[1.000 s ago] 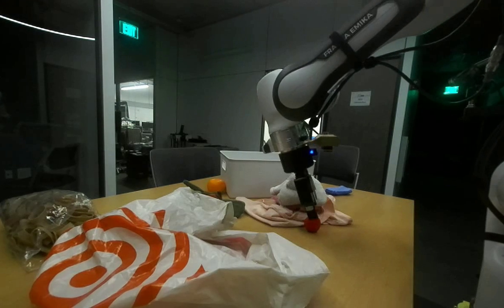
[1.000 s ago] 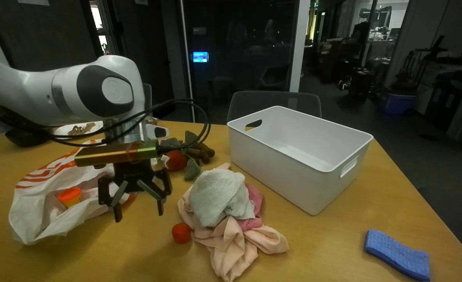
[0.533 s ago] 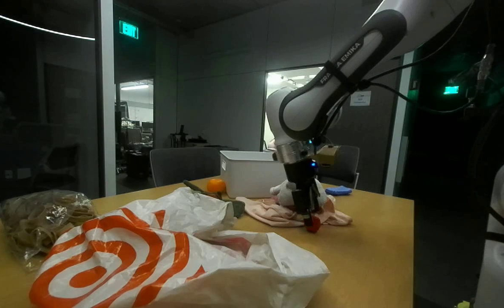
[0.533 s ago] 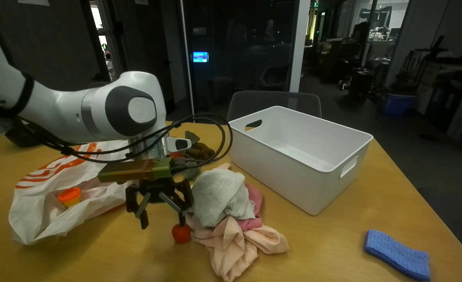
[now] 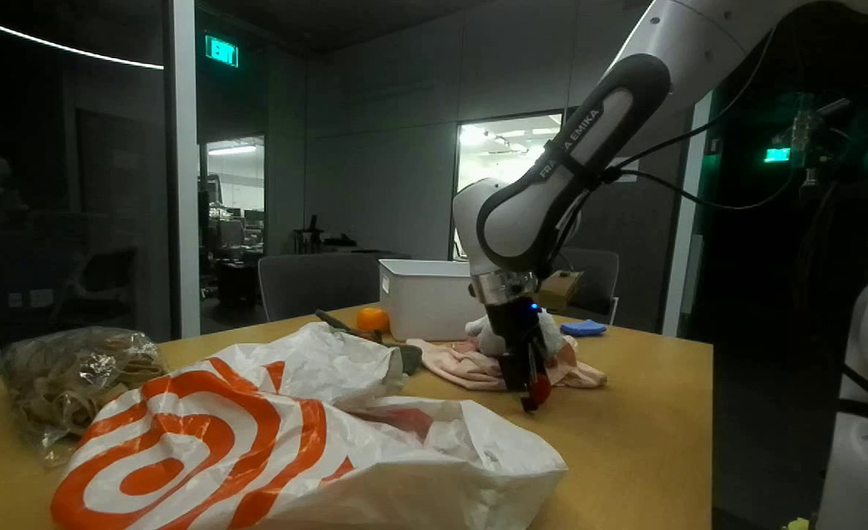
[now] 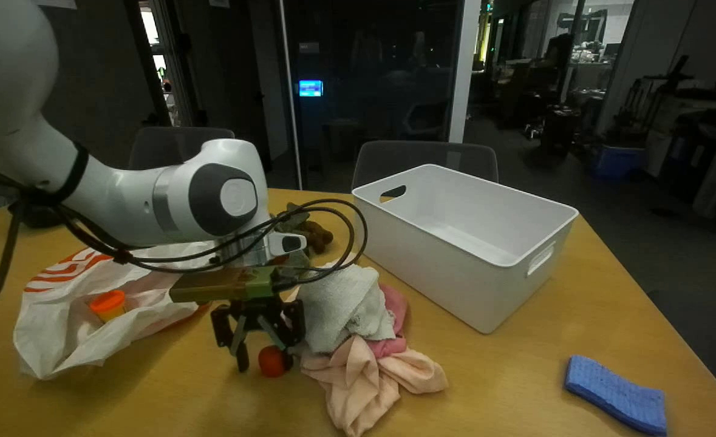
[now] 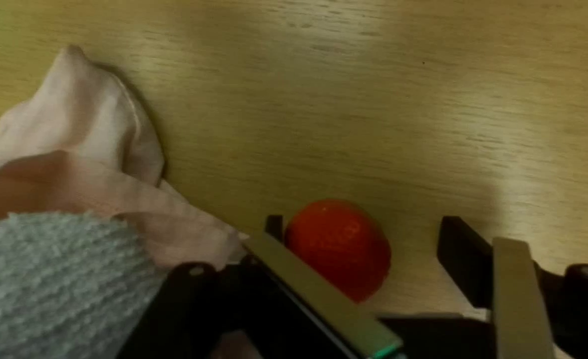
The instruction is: Put the orange bottle and two of the plush toys into the carrier bag
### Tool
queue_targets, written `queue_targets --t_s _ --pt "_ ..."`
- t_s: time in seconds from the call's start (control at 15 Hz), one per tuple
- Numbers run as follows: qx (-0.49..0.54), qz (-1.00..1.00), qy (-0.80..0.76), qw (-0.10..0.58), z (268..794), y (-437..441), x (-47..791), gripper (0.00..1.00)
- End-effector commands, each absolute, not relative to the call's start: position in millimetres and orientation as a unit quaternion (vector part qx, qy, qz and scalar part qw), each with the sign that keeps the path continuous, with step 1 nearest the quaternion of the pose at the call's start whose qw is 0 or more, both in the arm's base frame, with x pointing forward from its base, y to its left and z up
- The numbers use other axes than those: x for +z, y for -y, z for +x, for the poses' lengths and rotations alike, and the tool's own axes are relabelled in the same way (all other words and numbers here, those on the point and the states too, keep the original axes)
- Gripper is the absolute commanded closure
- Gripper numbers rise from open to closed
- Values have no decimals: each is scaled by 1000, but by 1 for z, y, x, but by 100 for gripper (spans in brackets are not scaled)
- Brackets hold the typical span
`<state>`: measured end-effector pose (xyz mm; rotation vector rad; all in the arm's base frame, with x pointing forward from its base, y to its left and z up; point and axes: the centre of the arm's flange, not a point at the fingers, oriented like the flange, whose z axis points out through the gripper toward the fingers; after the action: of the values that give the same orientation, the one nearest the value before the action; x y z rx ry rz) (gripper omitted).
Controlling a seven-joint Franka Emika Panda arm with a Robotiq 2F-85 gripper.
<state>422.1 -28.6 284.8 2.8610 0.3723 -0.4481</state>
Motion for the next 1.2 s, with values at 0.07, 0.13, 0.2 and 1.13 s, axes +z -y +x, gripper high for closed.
queue_targets --t_s 0.07,0.13,0.2,1.13 --pt "-141 974 -128 121 424 27 294 56" --pt "-143 973 -132 123 422 24 298 63" --pt "-146 972 -135 125 421 20 301 73" --pt "-51 905 -376 191 399 -195 391 76"
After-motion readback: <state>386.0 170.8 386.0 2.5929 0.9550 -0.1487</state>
